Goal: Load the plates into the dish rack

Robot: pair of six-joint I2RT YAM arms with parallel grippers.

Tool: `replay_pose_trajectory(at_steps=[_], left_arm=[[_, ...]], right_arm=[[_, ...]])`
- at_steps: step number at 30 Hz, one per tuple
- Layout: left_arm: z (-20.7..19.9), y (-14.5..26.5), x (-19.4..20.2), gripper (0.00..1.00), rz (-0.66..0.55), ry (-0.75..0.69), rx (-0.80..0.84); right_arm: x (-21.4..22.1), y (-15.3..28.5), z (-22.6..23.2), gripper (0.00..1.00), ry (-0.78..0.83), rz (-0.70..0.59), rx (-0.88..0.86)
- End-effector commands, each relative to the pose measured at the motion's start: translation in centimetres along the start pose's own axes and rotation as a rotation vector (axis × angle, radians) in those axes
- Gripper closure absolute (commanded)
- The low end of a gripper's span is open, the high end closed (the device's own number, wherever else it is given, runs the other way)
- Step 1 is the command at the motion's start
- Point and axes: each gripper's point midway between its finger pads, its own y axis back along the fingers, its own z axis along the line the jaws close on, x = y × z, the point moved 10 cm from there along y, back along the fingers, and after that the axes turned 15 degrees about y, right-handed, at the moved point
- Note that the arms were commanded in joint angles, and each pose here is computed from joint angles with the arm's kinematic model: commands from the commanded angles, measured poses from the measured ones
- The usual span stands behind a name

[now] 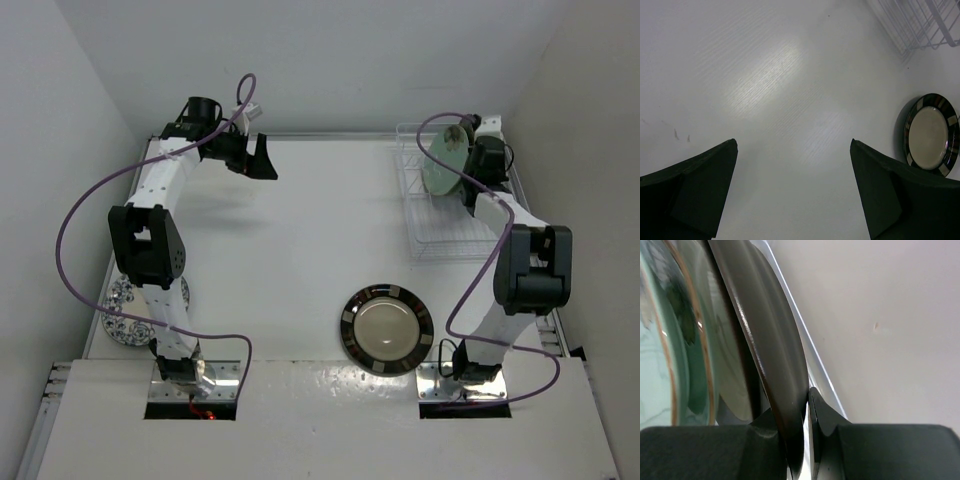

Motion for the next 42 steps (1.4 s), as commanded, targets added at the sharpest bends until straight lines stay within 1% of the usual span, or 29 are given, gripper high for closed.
replay_pose_trajectory(at_steps=[1,6,9,12,16,18,19,20,24,28,31,32,33,34,35,36,37,38,39,40,41,42], left_arm=[[-1.9,1.4,-0.8,0.0,-0.046,-0.068,0.007],[-2.1,1.7,-0.9,0.0,-0.053,-0.074,0.008],[-2.1,1.7,-0.9,0.0,-0.053,-0.074,0.008],[-2.1,1.7,-0.9,0.0,-0.053,-0.074,0.008],[-2.1,1.7,-0.9,0.0,-0.053,-0.074,0.008],[-2.1,1.7,-0.9,0.0,-0.053,-0.074,0.008],[-2.1,1.7,-0.9,0.0,-0.053,-0.074,0.008],[-2.1,1.7,-0.9,0.0,-0.053,-0.074,0.008],[-2.1,1.7,-0.9,0.0,-0.053,-0.074,0.008],[-2.2,1.7,-0.9,0.0,-0.053,-0.074,0.017],[-2.0,1.7,-0.9,0.0,-0.053,-0.086,-0.003],[-1.9,1.7,-0.9,0.0,-0.054,-0.095,-0.019],[-1.8,1.6,-0.8,0.0,-0.042,-0.101,-0.062],[-1.7,1.9,-1.1,0.0,-0.045,-0.117,-0.096],[-1.7,2.3,-1.3,0.0,-0.033,-0.15,-0.183],[-1.4,2.7,-1.3,0.0,-0.027,-0.157,-0.245],[-1.4,3.4,-1.5,0.0,-0.029,-0.172,-0.311],[-0.8,4.2,-1.2,0.0,0.0,-0.173,-0.385],[0.2,5.4,-1.2,0.0,0.01,-0.157,-0.523],[1.6,6.9,-0.9,0.0,0.021,-0.116,-0.6],[2.5,8.2,-0.1,0.0,0.059,-0.07,-0.662],[3.9,9.2,0.6,0.0,0.084,-0.013,-0.731]], right_arm=[[-3.3,-0.1,-2.7,1.0,-0.211,-0.143,0.187],[-2.0,-1.0,-2.1,1.0,-0.276,-0.116,0.163],[-2.1,-1.1,-2.4,1.0,-0.3,-0.121,0.163],[-2.3,-1.4,-2.9,0.96,-0.299,-0.129,0.148],[-2.1,-1.8,-3.2,0.65,-0.305,-0.113,0.122],[-2.1,-1.2,-3.5,0.6,-0.302,-0.115,0.112],[-2.0,-1.1,-3.5,0.55,-0.302,-0.116,0.11],[-2.1,-0.7,-3.7,0.53,-0.304,-0.126,0.11],[-2.3,0.1,-4.7,0.5,-0.311,-0.117,0.139],[-2.5,2.0,-5.9,0.44,-0.332,-0.116,0.149],[-3.2,3.8,-6.7,0.39,-0.375,-0.112,0.195],[-3.2,4.2,-6.9,0.36,-0.379,-0.098,0.217],[-3.8,5.1,-7.7,0.33,-0.381,-0.115,0.231],[-4.1,5.7,-7.6,0.31,-0.379,-0.099,0.247],[-4.0,6.1,-7.9,0.25,-0.373,-0.077,0.272],[-4.7,7.1,-8.8,0.22,-0.39,-0.088,0.3],[-5.2,7.7,-8.8,0.19,-0.391,-0.097,0.291],[-5.2,8.0,-8.6,0.13,-0.373,-0.093,0.257],[-6.4,9.2,-9.8,0.09,-0.385,-0.138,0.244],[-6.8,9.7,-9.8,0.06,-0.38,-0.155,0.206],[-6.8,10.8,-10.0,0.0,-0.34,-0.141,0.134],[-7.5,11.0,-9.1,0.0,-0.31,-0.217,-0.026]])
